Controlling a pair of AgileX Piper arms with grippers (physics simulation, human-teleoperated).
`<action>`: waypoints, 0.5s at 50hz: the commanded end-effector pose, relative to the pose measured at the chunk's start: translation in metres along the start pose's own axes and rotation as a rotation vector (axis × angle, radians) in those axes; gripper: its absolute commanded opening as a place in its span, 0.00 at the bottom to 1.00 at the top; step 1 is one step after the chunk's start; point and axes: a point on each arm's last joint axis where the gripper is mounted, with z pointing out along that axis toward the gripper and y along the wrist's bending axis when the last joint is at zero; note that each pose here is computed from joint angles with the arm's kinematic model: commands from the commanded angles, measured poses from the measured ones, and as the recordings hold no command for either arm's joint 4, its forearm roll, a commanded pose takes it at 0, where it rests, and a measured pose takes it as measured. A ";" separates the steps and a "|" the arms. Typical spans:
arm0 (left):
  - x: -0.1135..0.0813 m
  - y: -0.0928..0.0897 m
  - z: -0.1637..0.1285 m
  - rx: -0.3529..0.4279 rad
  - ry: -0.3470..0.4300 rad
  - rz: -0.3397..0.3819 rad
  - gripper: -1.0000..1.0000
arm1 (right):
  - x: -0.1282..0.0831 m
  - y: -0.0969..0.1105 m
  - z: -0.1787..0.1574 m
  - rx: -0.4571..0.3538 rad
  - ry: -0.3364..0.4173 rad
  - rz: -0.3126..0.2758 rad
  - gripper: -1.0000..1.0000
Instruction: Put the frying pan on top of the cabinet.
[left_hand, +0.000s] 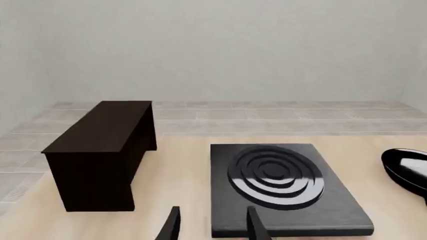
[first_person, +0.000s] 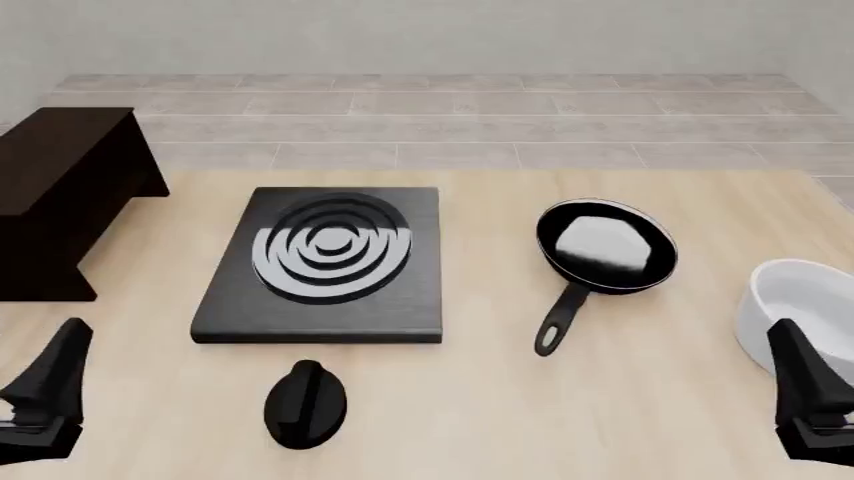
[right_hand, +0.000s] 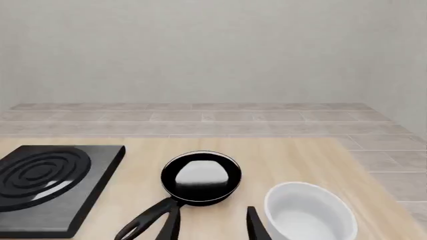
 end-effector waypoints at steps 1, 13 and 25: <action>-0.002 0.000 -0.002 0.006 -0.017 0.022 1.00 | -0.001 0.000 0.001 0.000 0.004 -0.004 1.00; -0.002 -0.001 0.003 0.013 -0.014 0.054 1.00 | -0.001 -0.001 0.005 0.010 0.011 -0.001 1.00; -0.060 -0.009 0.017 0.120 -0.064 0.053 1.00 | 0.000 -0.001 0.002 0.013 0.008 0.005 1.00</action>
